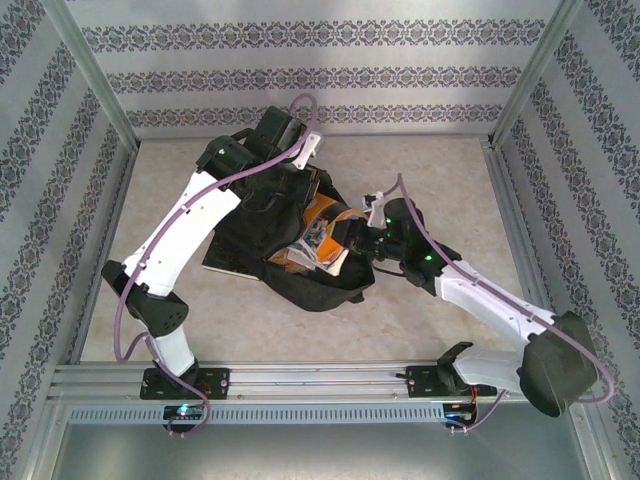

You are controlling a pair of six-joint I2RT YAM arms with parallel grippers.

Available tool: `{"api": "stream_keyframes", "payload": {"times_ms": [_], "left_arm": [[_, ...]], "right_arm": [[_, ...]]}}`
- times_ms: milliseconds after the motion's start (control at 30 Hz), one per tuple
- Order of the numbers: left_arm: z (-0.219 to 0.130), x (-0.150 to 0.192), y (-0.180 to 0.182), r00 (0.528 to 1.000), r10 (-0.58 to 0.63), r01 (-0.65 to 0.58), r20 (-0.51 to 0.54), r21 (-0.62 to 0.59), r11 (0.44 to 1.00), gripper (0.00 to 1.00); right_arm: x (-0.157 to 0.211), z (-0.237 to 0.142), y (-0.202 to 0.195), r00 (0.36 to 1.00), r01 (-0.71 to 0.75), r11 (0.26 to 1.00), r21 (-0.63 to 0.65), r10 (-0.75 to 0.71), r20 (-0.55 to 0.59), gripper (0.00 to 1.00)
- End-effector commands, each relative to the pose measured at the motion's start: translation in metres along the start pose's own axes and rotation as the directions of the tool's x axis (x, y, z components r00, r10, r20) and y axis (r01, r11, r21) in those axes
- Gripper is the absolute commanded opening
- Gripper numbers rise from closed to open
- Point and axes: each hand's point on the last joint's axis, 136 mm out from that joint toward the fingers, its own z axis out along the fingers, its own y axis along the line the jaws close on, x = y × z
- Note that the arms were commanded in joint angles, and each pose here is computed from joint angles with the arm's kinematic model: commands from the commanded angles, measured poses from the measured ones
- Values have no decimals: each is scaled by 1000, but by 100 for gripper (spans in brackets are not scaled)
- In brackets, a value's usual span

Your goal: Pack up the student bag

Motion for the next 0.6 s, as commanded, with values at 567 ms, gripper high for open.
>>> {"api": "stream_keyframes", "payload": {"times_ms": [567], "left_arm": [[-19,-57,-70,983,31,-76,181,248,966,0]], "right_arm": [[-118,85,-30,864,-36,998,52,5,504,27]]}}
